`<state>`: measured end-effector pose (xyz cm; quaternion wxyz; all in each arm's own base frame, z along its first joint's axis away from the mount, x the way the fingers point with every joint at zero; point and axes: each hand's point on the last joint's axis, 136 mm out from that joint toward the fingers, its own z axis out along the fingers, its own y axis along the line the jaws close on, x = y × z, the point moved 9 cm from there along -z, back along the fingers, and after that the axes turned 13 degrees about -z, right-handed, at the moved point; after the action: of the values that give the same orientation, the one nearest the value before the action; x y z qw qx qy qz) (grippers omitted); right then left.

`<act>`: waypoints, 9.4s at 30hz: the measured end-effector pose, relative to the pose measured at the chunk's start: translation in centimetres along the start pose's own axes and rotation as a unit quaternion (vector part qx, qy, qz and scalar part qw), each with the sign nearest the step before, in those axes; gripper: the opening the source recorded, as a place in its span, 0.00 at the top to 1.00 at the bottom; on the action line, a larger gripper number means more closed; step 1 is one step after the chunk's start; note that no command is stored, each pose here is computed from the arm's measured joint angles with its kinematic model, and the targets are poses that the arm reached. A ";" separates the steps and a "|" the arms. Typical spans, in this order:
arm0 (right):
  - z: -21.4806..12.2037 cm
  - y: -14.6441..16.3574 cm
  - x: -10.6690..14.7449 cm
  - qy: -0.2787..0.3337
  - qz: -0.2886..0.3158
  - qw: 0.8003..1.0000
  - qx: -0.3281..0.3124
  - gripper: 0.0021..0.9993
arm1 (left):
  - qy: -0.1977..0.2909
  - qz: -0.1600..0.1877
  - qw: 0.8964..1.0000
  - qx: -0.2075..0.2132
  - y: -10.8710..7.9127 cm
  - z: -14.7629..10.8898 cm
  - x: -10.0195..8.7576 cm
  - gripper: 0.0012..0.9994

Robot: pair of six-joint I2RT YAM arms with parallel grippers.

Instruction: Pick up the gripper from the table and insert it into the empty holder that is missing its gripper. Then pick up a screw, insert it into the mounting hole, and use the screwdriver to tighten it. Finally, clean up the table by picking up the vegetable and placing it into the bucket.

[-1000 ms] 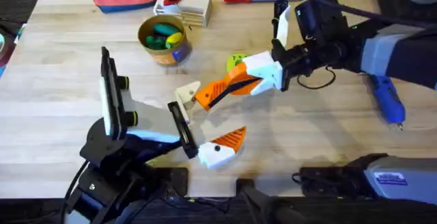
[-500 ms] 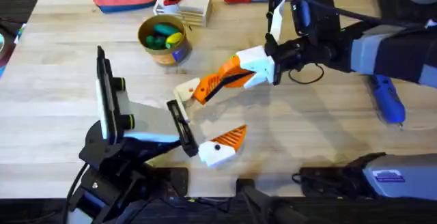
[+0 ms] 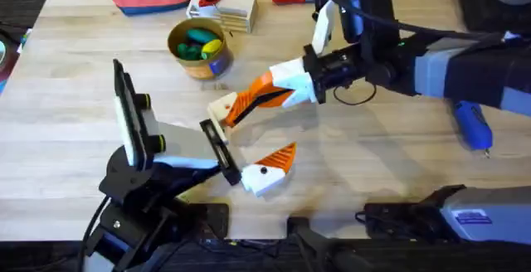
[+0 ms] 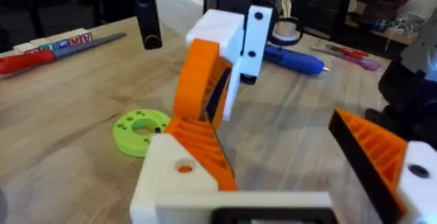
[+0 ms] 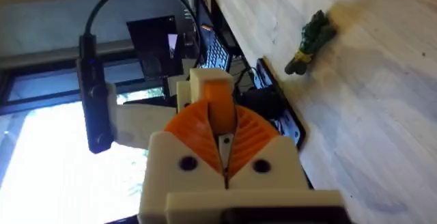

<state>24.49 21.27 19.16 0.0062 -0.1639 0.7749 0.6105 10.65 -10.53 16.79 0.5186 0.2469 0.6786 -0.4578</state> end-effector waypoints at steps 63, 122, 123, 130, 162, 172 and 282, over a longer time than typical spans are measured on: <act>4.3 1.7 -0.5 -0.061 0.023 0.996 0.064 0.42 | -0.070 -0.041 0.992 -0.092 1.4 -0.2 -1.5 0.01; -1.6 -0.4 2.1 0.040 -0.122 0.990 -0.059 0.39 | 0.033 -0.041 0.993 0.106 -1.8 -0.2 0.3 0.01; -1.6 -0.4 2.2 0.040 -0.121 0.990 -0.059 0.40 | 0.033 -0.041 0.993 0.105 -1.8 -0.2 0.3 0.01; -1.6 -0.4 2.3 0.043 -0.109 0.991 -0.059 0.44 | 0.032 -0.040 0.993 0.102 -1.8 -0.1 0.3 0.01; -0.9 -0.5 2.5 0.051 -0.061 0.996 -0.042 1.00 | 0.029 -0.037 0.994 0.094 -1.6 -0.1 0.3 0.01; -0.3 -0.2 1.7 0.040 -0.060 0.997 -0.026 1.00 | 0.020 -0.037 0.997 0.070 -1.2 0.0 0.2 0.01; -1.2 -5.9 -3.2 0.091 -0.314 0.798 0.505 0.55 | 0.019 -0.043 0.997 0.066 -1.2 0.0 0.2 0.01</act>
<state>29.29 19.77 14.58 0.2094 -0.4268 0.8762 0.0790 9.62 -11.06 17.05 0.4676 0.2601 0.6666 -0.5190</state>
